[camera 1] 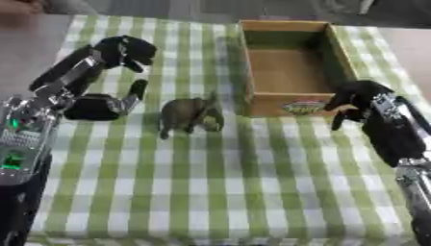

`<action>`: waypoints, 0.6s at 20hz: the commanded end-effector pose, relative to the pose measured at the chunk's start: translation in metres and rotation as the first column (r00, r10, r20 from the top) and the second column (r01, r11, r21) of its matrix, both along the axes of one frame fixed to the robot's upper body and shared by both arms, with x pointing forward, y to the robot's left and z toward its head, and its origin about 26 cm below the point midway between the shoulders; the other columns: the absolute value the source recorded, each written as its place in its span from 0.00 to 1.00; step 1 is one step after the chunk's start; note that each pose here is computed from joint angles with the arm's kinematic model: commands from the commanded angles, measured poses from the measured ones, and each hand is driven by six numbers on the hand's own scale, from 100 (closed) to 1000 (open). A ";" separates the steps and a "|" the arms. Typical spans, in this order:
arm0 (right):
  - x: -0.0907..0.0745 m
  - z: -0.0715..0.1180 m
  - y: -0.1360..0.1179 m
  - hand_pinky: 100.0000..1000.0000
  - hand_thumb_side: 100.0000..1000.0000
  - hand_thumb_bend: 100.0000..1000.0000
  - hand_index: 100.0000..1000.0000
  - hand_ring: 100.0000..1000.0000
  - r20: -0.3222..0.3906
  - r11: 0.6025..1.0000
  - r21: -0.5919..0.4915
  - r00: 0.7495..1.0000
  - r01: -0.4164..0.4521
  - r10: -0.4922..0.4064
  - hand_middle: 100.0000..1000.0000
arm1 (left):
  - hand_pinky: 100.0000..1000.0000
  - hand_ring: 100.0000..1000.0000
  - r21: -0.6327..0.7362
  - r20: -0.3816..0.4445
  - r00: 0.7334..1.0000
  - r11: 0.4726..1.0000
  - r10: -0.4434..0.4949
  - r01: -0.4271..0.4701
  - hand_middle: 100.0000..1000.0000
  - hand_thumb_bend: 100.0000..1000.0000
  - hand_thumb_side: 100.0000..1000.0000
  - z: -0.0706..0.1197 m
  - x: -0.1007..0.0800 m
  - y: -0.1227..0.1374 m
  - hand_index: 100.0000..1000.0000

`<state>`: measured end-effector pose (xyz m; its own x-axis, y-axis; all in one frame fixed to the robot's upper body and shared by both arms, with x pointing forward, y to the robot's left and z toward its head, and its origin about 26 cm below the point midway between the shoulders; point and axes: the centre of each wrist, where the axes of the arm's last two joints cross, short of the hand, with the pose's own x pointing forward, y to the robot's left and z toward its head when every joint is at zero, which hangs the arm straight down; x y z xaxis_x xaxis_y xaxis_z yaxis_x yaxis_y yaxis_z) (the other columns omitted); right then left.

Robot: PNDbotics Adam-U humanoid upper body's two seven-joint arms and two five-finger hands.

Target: Pick up objects on the table and place them in the box.

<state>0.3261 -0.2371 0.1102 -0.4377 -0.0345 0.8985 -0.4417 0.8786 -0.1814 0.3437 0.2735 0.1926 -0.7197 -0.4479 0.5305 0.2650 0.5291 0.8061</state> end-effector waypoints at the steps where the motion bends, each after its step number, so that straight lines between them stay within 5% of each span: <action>1: 0.001 0.006 -0.005 0.32 0.70 0.00 0.67 0.57 0.019 1.000 -0.020 1.000 0.006 -0.006 0.51 | 0.75 0.78 0.086 0.067 0.998 0.996 -0.006 0.001 0.81 0.00 0.00 0.016 0.001 -0.004 0.82; 12: 0.000 0.005 -0.003 0.32 0.70 0.00 0.67 0.57 0.018 1.000 -0.022 1.000 -0.001 0.001 0.51 | 0.82 0.84 0.278 0.079 0.996 0.960 -0.043 0.019 0.85 0.15 0.00 0.013 0.027 -0.041 0.86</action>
